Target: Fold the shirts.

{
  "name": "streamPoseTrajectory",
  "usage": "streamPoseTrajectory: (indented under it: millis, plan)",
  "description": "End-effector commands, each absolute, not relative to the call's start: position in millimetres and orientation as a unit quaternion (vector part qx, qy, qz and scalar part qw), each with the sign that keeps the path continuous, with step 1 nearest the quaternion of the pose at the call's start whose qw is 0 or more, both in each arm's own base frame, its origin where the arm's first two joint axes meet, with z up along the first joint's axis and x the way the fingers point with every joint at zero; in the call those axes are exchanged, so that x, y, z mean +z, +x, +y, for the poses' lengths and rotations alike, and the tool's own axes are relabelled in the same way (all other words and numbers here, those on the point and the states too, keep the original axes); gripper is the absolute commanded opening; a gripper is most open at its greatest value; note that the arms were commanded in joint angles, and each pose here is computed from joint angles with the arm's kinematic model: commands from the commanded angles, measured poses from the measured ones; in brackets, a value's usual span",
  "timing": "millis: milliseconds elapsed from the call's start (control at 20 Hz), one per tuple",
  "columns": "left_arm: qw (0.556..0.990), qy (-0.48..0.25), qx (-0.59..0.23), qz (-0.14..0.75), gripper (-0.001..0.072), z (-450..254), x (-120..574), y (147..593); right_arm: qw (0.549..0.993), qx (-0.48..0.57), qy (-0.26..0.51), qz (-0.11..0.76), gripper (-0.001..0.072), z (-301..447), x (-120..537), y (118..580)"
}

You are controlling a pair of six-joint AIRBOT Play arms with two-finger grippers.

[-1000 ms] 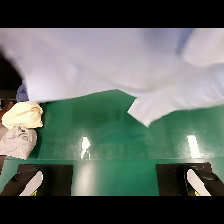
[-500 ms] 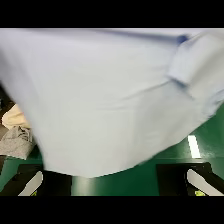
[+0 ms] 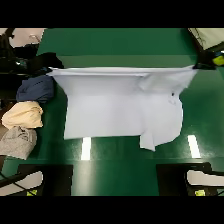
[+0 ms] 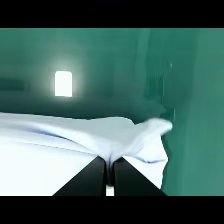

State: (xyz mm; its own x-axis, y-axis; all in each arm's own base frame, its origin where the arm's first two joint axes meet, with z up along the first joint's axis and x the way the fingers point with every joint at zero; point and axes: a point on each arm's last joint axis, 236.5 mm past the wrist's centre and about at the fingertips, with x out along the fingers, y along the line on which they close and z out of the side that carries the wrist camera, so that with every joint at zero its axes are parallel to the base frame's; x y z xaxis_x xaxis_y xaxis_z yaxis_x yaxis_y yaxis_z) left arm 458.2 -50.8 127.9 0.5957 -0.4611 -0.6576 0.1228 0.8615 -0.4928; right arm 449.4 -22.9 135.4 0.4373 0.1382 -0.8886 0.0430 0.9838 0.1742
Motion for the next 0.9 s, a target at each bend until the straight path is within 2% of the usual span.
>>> streamPoseTrajectory:
  millis: [0,150,400,600,850]
  plan:
    - [0.896,-0.221,-0.147,0.356,0.002,-36,102,514,0.877,0.019,0.1,0.47,0.0012,-14,103,520]
    - [0.911,-0.224,-0.127,0.321,0.002,-23,101,539,0.892,0.014,0.109,0.438,0.0012,-9,87,552]
    - [0.915,-0.211,-0.117,0.325,0.002,-16,80,549,0.917,0.01,0.104,0.386,0.0012,-8,92,582]
    - [0.892,-0.19,-0.146,0.383,0.002,-28,52,530,0.891,-0.01,0.051,0.451,0.0012,-23,68,556]
    - [0.844,-0.104,-0.166,0.5,0.002,-29,6,480,0.838,-0.016,0.04,0.544,0.0012,-25,19,504]
